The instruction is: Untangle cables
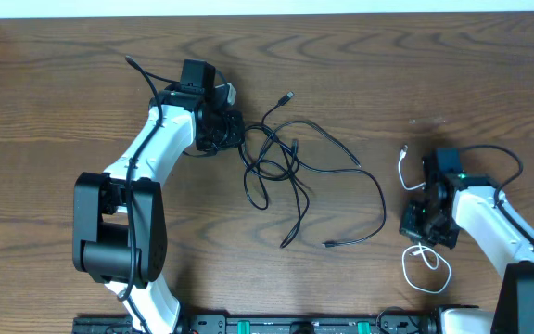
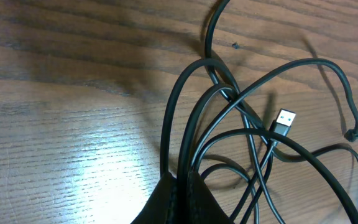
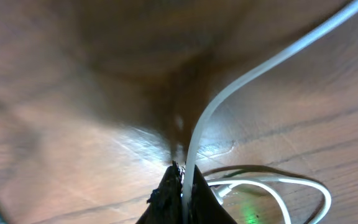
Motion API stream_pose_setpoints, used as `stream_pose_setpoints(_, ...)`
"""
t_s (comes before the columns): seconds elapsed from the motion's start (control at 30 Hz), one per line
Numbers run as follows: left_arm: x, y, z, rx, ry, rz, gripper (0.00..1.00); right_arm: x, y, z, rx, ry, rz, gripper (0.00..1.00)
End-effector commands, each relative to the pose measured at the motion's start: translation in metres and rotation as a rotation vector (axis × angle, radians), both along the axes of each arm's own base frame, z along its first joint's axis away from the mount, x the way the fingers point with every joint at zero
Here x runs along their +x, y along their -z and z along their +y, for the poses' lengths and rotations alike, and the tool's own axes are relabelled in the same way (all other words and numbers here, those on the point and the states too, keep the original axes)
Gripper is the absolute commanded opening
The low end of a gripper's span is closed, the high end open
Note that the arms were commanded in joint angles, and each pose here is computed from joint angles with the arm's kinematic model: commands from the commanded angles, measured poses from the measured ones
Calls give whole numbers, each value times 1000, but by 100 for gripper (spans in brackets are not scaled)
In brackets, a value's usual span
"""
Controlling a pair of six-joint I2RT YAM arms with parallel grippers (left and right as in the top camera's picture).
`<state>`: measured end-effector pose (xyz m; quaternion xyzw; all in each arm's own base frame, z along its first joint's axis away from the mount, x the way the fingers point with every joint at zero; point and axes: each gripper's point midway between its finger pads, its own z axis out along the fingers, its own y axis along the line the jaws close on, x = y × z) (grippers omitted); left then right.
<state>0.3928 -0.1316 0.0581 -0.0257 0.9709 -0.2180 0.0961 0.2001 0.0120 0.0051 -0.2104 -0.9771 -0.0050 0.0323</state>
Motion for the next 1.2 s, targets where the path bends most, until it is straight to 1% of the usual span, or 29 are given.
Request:
stream_pose_setpoints(0.0,6,-12,0,5,6,-38,8,47,-29,-14,-41,50,-132,1)
stream_pose_setpoints(0.1,6,-12,2,15,7,-42,8,90,-67,-31,-74,93,-262,1)
stream_pose_setpoints(0.23,6,-11,2,17,7,-41,8,144,-146,-80,-253,180,-480,1)
stream_pose_setpoints(0.27,6,-11,2,17,7,-42,8,148,-153,-84,-269,188,-498,1)
stream_pose_setpoints(0.3,6,-11,2,17,7,-42,8,167,-199,-109,-365,248,-615,1)
stream_pose_setpoints(0.33,6,-11,2,17,7,-42,8,171,-211,-115,-387,265,-646,1)
stream_pose_setpoints(0.4,6,-11,2,17,7,-42,8,187,-279,-147,-489,362,-818,1)
stream_pose_setpoints(0.43,6,-11,2,17,6,-42,8,189,-287,-150,-501,374,-839,1)
stream_pose_setpoints(0.5,6,-11,2,17,6,-42,8,193,-336,-174,-598,420,-961,1)
stream_pose_setpoints(0.57,6,-11,2,17,6,-42,8,195,-366,-190,-681,429,-1032,1)
stream_pose_setpoints(0.63,6,-11,2,16,6,-42,8,192,-401,-216,-839,407,-1094,1)
stream_pose_setpoints(0.7,6,-11,2,16,7,-42,8,189,-413,-229,-905,390,-1102,1)
stream_pose_setpoints(0.83,6,-11,2,16,7,-42,8,175,-416,-255,-955,431,-1082,1)
stream_pose_setpoints(0.97,6,-12,2,16,7,-43,8,161,-408,-279,-979,469,-1030,1)
stream_pose_setpoints(1.17,6,-12,2,16,6,-43,8,150,-386,-310,-1004,512,-940,1)
